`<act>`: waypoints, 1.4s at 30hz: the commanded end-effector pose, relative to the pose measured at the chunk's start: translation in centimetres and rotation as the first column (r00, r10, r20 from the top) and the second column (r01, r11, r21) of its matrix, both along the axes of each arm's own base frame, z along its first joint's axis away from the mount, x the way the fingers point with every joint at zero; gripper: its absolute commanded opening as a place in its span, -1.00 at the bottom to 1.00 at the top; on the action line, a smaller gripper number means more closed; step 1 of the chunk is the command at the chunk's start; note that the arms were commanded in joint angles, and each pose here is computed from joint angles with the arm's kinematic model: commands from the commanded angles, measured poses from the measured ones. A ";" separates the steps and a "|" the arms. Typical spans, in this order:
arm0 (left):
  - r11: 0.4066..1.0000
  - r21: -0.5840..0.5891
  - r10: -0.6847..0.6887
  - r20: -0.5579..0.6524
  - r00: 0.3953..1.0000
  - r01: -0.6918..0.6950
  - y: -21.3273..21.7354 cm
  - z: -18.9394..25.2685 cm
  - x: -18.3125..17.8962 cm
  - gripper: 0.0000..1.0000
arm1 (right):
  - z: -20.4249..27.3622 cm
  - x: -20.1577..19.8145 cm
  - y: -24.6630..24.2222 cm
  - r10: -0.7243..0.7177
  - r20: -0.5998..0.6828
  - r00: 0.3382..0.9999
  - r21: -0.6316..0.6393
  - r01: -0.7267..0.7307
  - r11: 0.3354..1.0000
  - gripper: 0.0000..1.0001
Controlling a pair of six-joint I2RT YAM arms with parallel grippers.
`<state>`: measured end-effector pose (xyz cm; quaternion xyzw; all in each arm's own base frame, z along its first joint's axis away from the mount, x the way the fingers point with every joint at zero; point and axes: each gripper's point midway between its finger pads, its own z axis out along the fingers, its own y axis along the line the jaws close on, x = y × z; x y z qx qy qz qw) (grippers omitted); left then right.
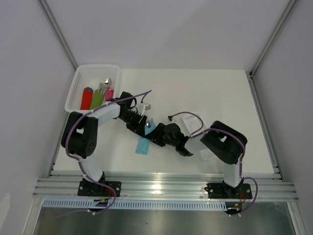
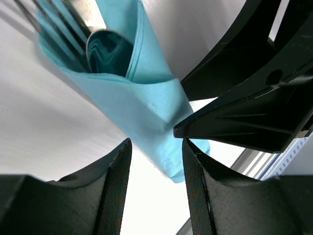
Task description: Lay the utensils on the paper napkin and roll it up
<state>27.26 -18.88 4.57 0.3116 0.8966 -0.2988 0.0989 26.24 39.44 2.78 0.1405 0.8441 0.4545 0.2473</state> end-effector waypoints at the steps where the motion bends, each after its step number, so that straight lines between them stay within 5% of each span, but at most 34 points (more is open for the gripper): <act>1: 1.000 0.009 0.016 -0.010 1.000 -0.016 1.0 -0.4 0.1 -0.01 | -10.1 -3.6 -6.2 -0.044 -0.178 0.983 -0.335 -0.018 0.942 -0.02; 10: 0.999 -0.008 0.033 -0.071 0.997 -0.033 0.2 -1.3 0.9 -0.06 | -11.2 -3.5 -5.7 -0.033 -0.204 0.978 -0.327 -0.036 0.944 -0.05; 16: 0.999 -0.019 0.030 -0.036 0.999 -0.030 0.2 -0.7 0.8 -0.06 | -11.8 -3.1 -5.6 -0.039 -0.234 0.971 -0.290 -0.031 0.957 -0.53; 26: 1.000 -0.009 0.026 0.084 0.996 -0.025 2.6 2.3 0.4 -0.03 | -9.2 -1.8 -4.0 0.048 -0.130 0.990 -0.234 -0.077 0.969 -1.00; 42: 0.994 -0.021 0.112 0.196 0.974 -0.110 7.2 5.9 -1.6 0.00 | -0.9 -0.1 0.1 0.196 0.097 0.976 -0.068 -0.190 0.979 -1.00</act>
